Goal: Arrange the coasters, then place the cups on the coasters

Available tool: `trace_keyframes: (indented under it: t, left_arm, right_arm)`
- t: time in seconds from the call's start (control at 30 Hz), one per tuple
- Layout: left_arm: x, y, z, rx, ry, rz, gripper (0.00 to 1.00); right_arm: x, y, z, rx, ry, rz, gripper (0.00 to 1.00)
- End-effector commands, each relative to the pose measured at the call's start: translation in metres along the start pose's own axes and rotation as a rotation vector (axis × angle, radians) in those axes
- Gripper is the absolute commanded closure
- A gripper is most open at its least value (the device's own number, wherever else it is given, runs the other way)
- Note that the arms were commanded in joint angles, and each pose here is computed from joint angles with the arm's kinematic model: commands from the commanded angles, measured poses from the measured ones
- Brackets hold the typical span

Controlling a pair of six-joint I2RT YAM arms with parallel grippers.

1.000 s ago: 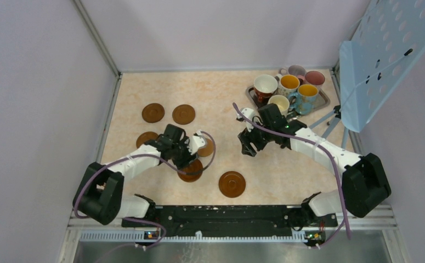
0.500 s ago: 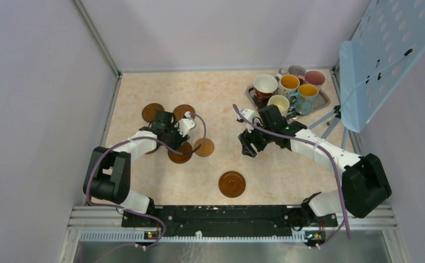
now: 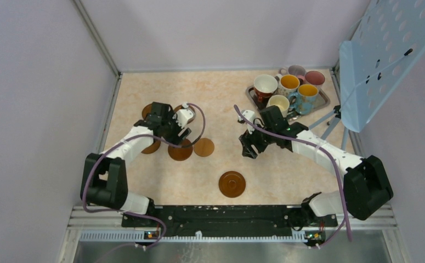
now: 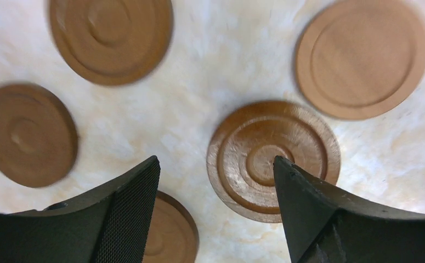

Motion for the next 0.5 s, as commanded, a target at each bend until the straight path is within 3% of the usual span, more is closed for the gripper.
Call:
trace_keyframes:
  t: [0.0, 0.47]
  left_arm:
    - [0.031, 0.053, -0.011, -0.037, -0.083, -0.173, 0.18]
    - [-0.023, 0.058, -0.061, -0.103, -0.226, -0.076, 0.21]
  right_arm:
    - [0.009, 0.021, -0.001, 0.028, 0.002, -0.076, 0.34]
    - [0.023, 0.024, -0.004, -0.038, 0.024, -0.072, 0.34]
Point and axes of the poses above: each gripper's point midway between its finger pads, its own x axis back along the fingers, its own z axis along the line the jaws close on, y = z × x, the point moved 3 cm from there along x, back along the fingers, and after that the axes turned 4 degrees about x, right-handed, at the moved point
